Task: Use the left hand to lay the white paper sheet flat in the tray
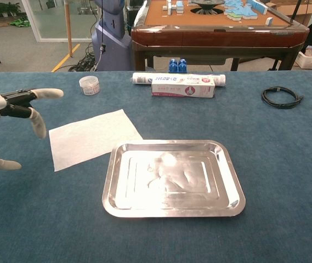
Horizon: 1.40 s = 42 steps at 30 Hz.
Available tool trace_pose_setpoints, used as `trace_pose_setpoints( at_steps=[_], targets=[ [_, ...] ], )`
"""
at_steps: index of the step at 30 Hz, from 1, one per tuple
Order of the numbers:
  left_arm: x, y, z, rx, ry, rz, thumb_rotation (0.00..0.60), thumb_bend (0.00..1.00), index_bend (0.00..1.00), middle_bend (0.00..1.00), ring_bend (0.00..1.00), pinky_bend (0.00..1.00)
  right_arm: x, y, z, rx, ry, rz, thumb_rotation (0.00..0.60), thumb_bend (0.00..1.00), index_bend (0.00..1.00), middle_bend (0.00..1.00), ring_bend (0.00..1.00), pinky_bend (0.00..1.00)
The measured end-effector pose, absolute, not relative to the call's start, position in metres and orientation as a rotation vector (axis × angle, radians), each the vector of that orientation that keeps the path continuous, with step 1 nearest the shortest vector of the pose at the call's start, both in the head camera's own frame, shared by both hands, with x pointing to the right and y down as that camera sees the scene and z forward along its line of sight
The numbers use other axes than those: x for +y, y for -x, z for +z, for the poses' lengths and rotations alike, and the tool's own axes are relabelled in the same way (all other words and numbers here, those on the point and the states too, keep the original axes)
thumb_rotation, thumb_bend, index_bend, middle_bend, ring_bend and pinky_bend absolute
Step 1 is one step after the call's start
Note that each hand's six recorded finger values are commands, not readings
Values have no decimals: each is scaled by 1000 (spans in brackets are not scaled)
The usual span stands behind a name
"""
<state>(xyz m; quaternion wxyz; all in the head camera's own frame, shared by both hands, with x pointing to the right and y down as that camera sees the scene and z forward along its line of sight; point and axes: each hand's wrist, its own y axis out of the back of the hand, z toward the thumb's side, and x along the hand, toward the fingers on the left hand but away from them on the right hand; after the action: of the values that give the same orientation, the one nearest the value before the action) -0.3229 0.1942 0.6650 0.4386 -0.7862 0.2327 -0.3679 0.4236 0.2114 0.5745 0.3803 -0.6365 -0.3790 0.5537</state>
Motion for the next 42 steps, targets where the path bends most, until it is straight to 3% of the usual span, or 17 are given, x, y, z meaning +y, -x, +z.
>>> trace_pose_setpoints(
  at_steps=[14,42],
  targets=[
    [184,292,691,533,1939,-908,600,69,427,0,0,202,211,-425,572,-978,1629,1408,600,451,414,334,193,289],
    [171,306,722,456,1874,-998,600,69,490,0,0,202,211,-425,575,-967,1634,1417,600,451,415,334,193,289]
  ],
)
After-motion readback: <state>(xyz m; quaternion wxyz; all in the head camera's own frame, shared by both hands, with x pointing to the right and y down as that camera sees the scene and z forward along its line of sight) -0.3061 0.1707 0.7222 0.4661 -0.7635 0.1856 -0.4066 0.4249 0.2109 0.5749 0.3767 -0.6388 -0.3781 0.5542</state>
